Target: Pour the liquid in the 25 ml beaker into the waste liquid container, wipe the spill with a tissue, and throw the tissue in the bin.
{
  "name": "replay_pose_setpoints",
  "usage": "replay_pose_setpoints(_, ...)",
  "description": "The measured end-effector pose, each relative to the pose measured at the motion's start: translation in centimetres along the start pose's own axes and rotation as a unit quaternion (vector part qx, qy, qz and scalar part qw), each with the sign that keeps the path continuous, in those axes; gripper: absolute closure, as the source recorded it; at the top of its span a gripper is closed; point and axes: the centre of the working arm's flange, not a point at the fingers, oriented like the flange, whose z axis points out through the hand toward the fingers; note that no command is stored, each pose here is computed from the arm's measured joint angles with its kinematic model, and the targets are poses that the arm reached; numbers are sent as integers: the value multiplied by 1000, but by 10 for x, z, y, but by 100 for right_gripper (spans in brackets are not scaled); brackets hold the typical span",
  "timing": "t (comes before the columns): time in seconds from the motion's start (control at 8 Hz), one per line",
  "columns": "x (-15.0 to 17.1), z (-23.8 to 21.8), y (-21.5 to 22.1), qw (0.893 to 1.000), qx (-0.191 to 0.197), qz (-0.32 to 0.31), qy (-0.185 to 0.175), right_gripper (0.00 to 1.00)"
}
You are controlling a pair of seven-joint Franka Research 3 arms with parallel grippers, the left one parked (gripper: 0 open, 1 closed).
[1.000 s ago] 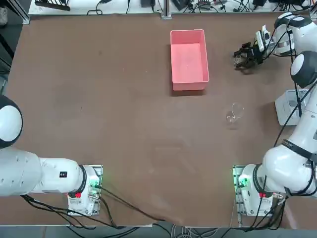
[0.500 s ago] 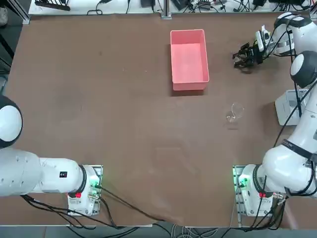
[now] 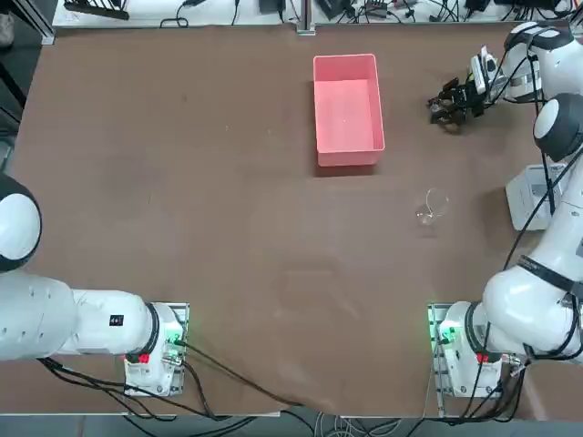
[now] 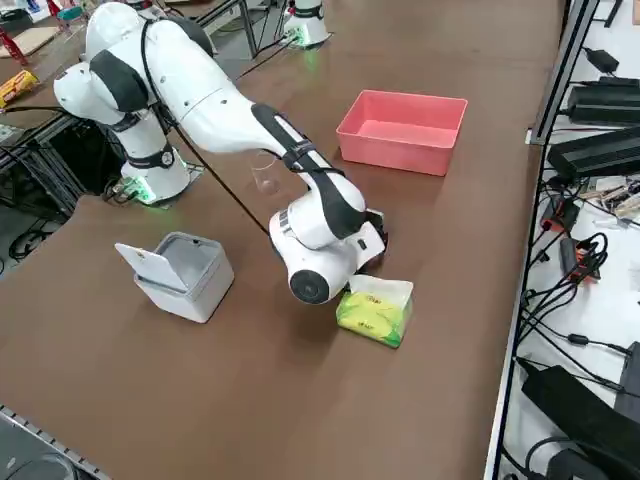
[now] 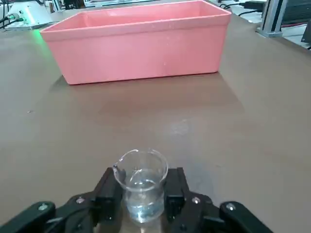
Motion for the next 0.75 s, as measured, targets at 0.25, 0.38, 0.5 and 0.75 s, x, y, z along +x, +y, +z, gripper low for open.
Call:
replay_pose_setpoints(0.25,3,-3,2,1000,-2,-4,-1,52)
replay_pose_setpoints(0.38,6,-5,4,1000,-4,-7,-3,52)
replay_pose_setpoints(0.5,15,-12,8,1000,-8,-14,-6,52)
replay_pose_setpoints(0.75,39,-26,15,999,-17,-33,-13,52)
